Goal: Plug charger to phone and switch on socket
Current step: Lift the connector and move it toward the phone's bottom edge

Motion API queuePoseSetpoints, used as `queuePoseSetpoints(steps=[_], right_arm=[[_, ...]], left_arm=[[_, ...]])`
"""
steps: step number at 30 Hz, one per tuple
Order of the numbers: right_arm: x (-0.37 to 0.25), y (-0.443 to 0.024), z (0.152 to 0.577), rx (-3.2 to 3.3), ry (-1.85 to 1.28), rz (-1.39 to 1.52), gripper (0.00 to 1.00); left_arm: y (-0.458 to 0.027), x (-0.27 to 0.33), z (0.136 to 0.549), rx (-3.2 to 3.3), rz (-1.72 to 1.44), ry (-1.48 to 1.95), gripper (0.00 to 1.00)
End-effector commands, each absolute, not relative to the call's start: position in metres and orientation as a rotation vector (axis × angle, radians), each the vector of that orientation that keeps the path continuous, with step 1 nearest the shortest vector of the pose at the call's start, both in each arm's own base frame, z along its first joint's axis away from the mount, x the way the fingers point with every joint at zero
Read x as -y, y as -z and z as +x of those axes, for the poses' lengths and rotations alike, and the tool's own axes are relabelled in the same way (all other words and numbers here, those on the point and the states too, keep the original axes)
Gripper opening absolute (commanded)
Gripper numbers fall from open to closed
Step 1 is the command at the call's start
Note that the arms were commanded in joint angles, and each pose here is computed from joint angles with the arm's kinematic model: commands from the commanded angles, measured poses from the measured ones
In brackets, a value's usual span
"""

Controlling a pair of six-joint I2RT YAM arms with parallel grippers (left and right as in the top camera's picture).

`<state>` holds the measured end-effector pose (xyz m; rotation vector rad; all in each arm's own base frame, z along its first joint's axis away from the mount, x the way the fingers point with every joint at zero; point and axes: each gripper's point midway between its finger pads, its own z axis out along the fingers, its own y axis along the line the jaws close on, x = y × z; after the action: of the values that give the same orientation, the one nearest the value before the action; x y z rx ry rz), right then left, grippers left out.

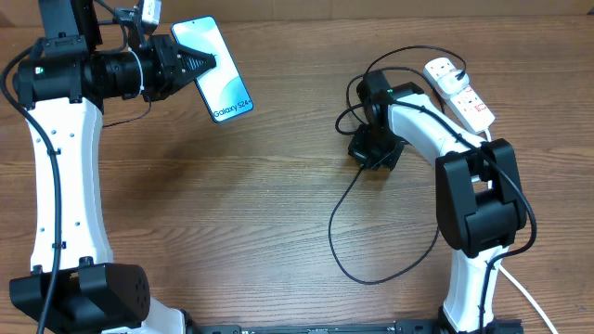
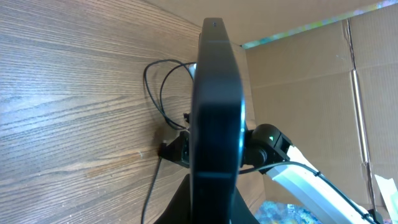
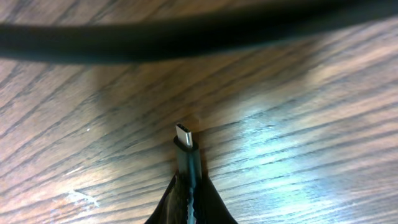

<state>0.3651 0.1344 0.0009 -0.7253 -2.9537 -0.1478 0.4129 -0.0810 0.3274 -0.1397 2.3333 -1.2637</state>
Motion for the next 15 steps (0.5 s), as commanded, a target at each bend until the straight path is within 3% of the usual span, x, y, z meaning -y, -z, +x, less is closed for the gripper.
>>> queuePoseSetpoints(steps=[1,7,15], right_arm=[[-0.147,-0.005,0.370,2.933,0.315,-0.611,0.04],[-0.180,-0.060,0.378,2.911,0.789,-0.327,0.04],[-0.214,-0.190,0.343,2.873,1.398,0.307,0.04]], left_arm=[[-0.339,0.085,0.408,-2.302,-0.109,1.303,0.04],[-0.358,0.098,0.399,-2.226,-0.018,1.467,0.04],[-0.382,0.106,0.398,-2.141,0.012,1.611,0.04]])
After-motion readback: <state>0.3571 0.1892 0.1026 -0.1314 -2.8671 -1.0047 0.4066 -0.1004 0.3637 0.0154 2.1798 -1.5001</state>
